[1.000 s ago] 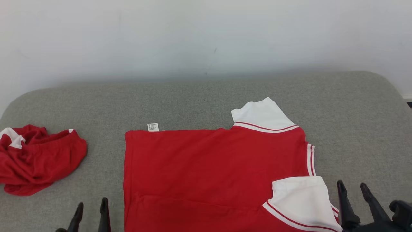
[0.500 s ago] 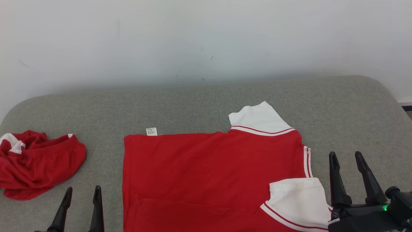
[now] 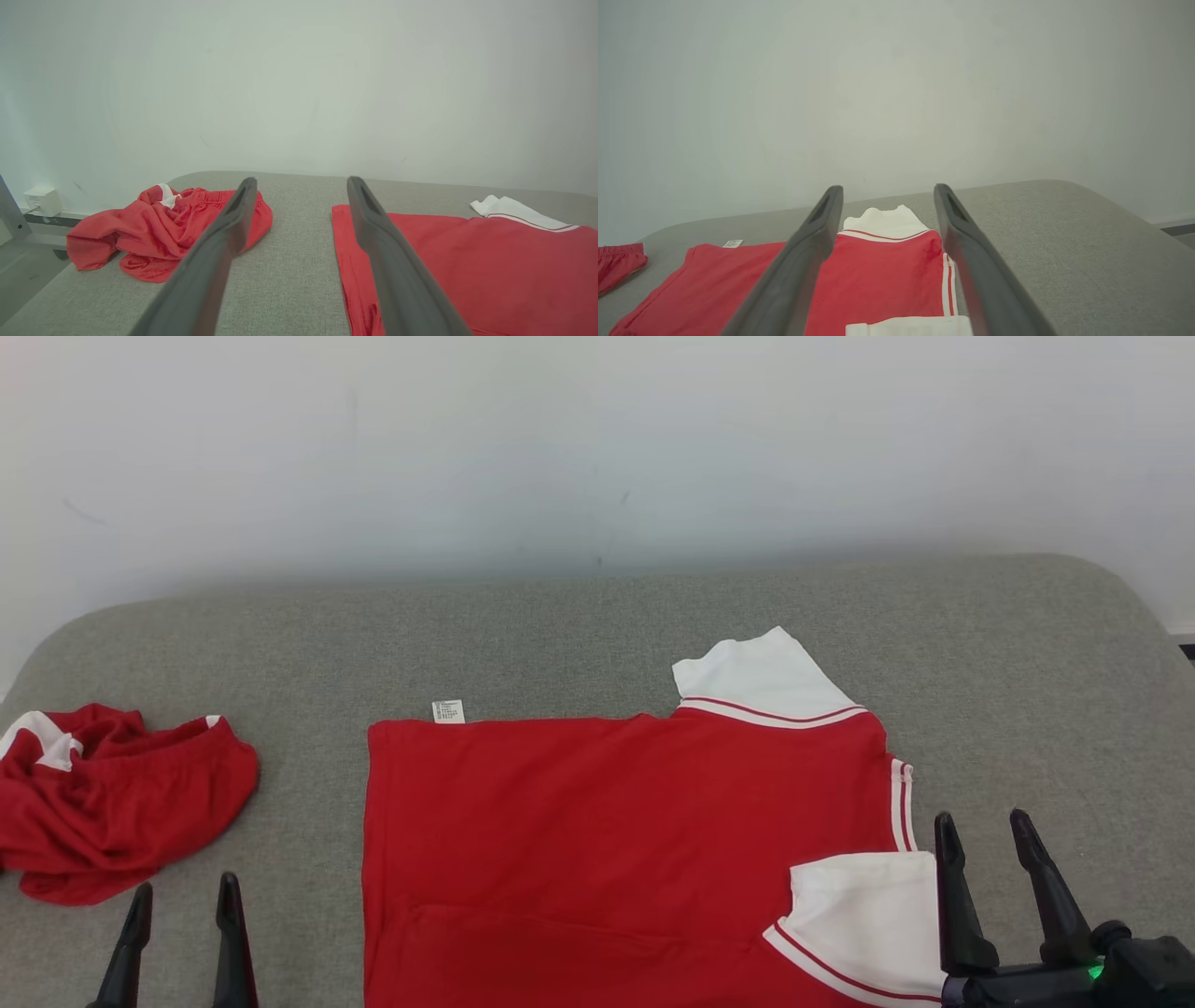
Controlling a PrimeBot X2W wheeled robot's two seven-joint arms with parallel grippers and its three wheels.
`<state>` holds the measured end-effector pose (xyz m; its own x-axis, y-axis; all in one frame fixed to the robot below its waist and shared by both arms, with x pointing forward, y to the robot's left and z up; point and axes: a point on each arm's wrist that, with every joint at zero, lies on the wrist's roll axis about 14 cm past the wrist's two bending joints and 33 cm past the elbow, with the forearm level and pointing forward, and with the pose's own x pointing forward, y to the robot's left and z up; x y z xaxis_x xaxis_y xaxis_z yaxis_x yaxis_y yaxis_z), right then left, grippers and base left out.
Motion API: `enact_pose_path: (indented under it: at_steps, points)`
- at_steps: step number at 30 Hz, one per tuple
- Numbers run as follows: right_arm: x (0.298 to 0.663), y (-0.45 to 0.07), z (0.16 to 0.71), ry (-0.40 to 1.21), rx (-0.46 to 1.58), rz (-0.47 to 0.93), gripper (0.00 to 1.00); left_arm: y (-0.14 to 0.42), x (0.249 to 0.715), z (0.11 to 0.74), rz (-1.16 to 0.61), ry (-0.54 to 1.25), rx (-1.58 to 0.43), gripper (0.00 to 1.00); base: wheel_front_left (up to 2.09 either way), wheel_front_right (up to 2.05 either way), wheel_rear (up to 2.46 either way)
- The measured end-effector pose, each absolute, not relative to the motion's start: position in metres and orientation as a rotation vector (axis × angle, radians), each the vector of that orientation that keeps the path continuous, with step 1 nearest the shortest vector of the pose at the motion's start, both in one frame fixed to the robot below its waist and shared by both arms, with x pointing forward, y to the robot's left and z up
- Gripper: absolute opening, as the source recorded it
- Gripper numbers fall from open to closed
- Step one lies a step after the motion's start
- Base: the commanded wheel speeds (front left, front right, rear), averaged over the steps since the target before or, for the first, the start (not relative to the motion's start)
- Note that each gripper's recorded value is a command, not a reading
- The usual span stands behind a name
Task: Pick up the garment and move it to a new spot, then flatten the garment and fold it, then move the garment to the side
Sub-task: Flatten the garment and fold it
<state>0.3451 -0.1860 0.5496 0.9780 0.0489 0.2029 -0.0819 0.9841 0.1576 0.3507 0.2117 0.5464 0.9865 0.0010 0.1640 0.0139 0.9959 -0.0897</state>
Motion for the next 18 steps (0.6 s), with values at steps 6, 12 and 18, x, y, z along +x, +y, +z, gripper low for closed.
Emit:
enact_pose_path:
  at_steps: [6, 12, 18]
  points:
    - [0.345, -0.181, 0.534, -0.159, 0.146, 0.079, 1.0, 0.217, 0.346, 0.533, 0.001, -0.13, -0.086, 1.0, 0.0, 0.0, 0.0]
    - [0.345, -0.178, 0.52, -0.125, 0.142, 0.085, 1.0, 0.218, 0.342, 0.522, -0.004, -0.103, -0.073, 1.0, 0.0, 0.0, 0.0]
    - [0.343, -0.175, 0.512, -0.101, 0.131, 0.093, 1.0, 0.218, 0.337, 0.514, -0.011, -0.08, -0.052, 1.0, 0.0, 0.0, 0.0]
